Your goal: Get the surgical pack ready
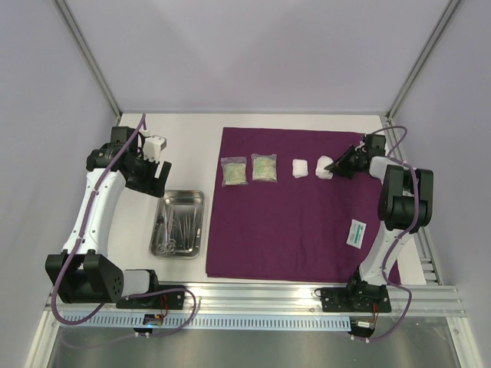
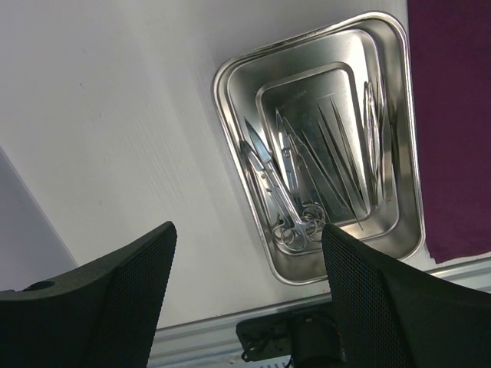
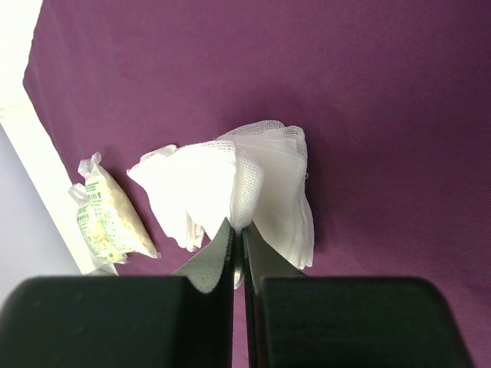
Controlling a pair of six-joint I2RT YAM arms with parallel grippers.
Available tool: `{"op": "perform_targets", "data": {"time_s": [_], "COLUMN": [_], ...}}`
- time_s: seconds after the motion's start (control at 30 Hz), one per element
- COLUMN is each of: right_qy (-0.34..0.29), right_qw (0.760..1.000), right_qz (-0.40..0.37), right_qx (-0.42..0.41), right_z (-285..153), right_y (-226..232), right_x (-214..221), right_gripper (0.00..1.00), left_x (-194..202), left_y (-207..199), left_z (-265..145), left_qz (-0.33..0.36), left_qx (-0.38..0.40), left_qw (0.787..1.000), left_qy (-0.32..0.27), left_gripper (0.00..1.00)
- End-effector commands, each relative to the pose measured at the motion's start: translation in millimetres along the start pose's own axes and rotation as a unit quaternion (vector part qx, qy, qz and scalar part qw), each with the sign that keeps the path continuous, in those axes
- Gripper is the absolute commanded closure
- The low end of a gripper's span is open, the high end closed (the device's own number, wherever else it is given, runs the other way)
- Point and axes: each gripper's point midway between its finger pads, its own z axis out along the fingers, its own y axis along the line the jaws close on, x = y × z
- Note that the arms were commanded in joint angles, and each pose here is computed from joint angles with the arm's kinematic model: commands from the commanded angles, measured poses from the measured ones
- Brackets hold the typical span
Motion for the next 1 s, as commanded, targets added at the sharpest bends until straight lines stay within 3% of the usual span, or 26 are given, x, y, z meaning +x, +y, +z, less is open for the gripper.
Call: {"op": "perform_targets", "data": {"time_s": [0.0, 0.6, 0.7, 0.8, 0.97], "right_qy": [-0.042, -0.038, -0.046, -0.048, -0.044], "right_qw": [0.999, 0.999, 0.998, 0.996, 0.992], "right_qz": [-0.014, -0.006, -0.031, -0.050, -0.084], "right_qx": [-0.022, 0.017, 0.040, 0.058, 0.083], "right_z": [-8.9, -13.3, -19.3, -26.4, -37.1], "right_y": [17.5, -4.5, -7.8, -8.3, -10.4], "right_x": [-22.6, -21.8, -25.4, -30.1, -32.1], "right_gripper": [1.00, 0.98, 0.77, 0.65, 0.61], "left_x": [-0.2, 0.4, 0.6, 0.3, -0.3], "left_y": [0.5, 7.8, 8.3, 8.3, 8.6], "left_z": [-5.3, 1.4, 1.8, 2.6, 3.2], "left_qz": [-0.006, -0.002, -0.002, -0.002, -0.002], "left_qx": [-0.009, -0.024, -0.025, -0.024, -0.024], "left_qw": [1.000, 1.000, 1.000, 1.000, 1.000], "left_qy": [-0.008, 0.001, 0.002, 0.003, 0.003], "left_gripper": [0.15, 0.15, 0.15, 0.15, 0.15]}}
